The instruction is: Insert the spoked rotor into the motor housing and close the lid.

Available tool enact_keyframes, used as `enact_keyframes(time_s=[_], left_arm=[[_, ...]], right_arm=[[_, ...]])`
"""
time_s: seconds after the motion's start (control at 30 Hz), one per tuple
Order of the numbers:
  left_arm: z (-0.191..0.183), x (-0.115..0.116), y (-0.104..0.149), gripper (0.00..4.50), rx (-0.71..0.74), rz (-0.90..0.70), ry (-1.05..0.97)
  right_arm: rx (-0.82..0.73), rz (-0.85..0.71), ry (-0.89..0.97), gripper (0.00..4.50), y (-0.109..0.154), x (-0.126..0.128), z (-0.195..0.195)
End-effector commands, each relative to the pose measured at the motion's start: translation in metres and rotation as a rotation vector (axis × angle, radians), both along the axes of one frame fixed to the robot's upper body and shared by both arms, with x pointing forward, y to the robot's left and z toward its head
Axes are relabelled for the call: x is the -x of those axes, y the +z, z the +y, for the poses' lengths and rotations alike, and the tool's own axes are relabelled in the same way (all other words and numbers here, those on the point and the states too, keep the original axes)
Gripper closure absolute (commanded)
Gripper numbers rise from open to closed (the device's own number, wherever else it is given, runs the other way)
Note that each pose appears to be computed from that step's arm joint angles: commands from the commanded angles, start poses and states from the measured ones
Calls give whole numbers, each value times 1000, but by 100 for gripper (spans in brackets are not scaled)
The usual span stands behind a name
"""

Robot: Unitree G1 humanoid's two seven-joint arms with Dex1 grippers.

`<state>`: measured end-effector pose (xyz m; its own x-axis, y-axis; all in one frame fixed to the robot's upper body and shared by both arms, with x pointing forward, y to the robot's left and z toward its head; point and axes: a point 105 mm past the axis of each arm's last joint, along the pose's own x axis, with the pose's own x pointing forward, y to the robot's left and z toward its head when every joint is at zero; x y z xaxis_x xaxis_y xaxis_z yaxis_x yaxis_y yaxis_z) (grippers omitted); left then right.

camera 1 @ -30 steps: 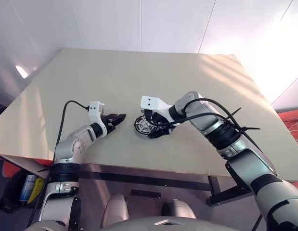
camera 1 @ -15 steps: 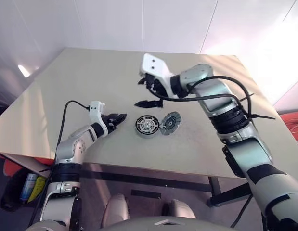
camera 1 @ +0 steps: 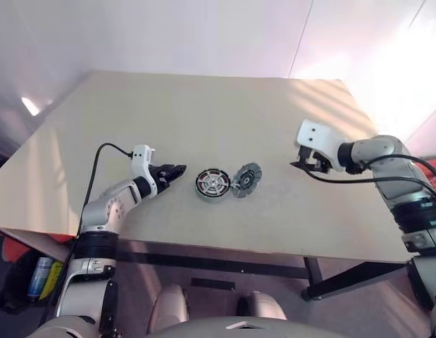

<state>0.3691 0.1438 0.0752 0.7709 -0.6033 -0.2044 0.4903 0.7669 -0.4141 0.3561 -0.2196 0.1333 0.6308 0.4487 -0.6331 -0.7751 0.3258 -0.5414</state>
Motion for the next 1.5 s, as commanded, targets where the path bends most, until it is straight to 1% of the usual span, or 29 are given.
enact_keyframes(time_s=[0.03, 0.07, 0.1, 0.27, 0.3, 0.4, 0.57, 0.63, 0.77, 0.9, 1.07, 1.27, 1.37, 1.5], left_arm=[[-3, -7, 14, 162, -4, -48, -20], [-4, -7, 14, 162, -4, -48, -22], [-4, -7, 14, 162, -4, -48, -23], [-3, -7, 14, 162, -4, -49, -24], [-3, -7, 14, 162, -5, -49, -23], [0, -6, 14, 162, -7, -51, -15], [3, -5, 15, 162, -10, -54, -5], [3, -5, 15, 162, -11, -54, -2], [6, -4, 15, 162, -13, -53, 6], [8, -4, 15, 162, -15, -53, 11], [9, -4, 15, 162, -17, -53, 19], [10, -4, 17, 162, -20, -55, 23], [12, -4, 18, 162, -23, -57, 27], [14, -3, 19, 162, -24, -57, 32]], right_arm=[[-4, -69, 10, 217, 17, 3, 1], [-23, -55, 30, 230, 14, 7, 5], [-44, -41, 46, 254, 12, 12, 10], [-145, 75, 144, 427, -9, 40, 48], [-151, 92, 162, 449, -14, 44, 55], [-225, 104, 187, 449, -17, 47, 83], [-293, 88, 205, 449, -10, 41, 110], [-304, 79, 210, 449, -8, 38, 117], [-354, 60, 265, 449, 9, 37, 136], [-372, 65, 296, 449, 12, 38, 146], [-406, 87, 288, 449, 5, 32, 161], [-462, 153, 248, 449, -16, 26, 178], [-461, 165, 215, 449, -27, 21, 180], [-471, 168, 206, 449, -30, 19, 183]])
